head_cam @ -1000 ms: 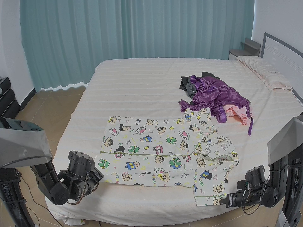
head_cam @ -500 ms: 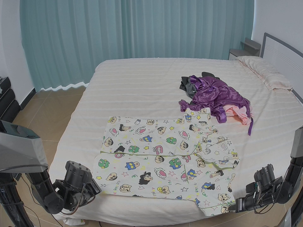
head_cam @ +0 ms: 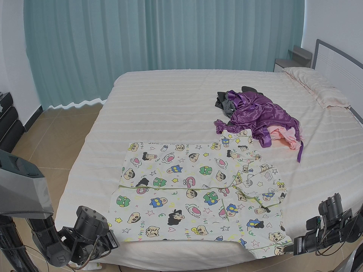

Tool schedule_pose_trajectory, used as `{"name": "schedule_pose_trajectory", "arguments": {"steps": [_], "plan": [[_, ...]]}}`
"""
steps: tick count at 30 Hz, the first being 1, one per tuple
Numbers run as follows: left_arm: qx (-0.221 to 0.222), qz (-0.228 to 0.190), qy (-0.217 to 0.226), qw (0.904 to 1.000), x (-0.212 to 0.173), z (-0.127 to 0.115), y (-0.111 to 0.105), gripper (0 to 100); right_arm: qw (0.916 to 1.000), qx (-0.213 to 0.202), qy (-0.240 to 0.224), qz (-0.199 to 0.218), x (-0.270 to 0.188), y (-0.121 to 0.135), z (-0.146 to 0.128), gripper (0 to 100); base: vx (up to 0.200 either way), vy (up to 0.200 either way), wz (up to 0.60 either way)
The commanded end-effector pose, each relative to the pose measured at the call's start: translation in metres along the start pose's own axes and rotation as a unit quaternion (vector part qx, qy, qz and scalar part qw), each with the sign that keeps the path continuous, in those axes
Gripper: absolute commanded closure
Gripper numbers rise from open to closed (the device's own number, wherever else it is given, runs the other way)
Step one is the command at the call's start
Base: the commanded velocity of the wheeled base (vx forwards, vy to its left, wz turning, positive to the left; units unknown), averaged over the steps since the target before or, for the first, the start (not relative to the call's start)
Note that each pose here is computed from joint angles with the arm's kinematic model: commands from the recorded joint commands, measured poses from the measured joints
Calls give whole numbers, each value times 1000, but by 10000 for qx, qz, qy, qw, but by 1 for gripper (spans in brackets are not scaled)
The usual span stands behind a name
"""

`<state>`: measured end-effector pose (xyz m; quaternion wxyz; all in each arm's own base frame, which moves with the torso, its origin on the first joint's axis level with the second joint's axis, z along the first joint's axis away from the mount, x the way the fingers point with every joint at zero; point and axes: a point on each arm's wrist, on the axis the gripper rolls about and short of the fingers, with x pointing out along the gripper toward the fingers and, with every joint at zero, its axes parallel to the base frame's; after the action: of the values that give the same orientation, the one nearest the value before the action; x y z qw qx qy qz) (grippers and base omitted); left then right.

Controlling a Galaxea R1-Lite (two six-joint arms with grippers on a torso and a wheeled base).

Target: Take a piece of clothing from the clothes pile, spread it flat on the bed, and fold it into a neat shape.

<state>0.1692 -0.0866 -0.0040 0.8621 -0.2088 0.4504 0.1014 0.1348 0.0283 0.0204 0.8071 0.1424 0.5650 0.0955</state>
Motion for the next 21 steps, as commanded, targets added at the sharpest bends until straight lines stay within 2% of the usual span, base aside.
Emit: {"name": "schedule_pose_trajectory", "arguments": {"steps": [1,21], "plan": [[110,21,76,9999,-4,-5,3,100,9999,-56,-90,9,-9,0,-6,100,0,0,0],[168,-8,265,9995,-4,-9,5,100,9999,-123,111,-37,-12,-1,-13,100,0,0,0]]}}
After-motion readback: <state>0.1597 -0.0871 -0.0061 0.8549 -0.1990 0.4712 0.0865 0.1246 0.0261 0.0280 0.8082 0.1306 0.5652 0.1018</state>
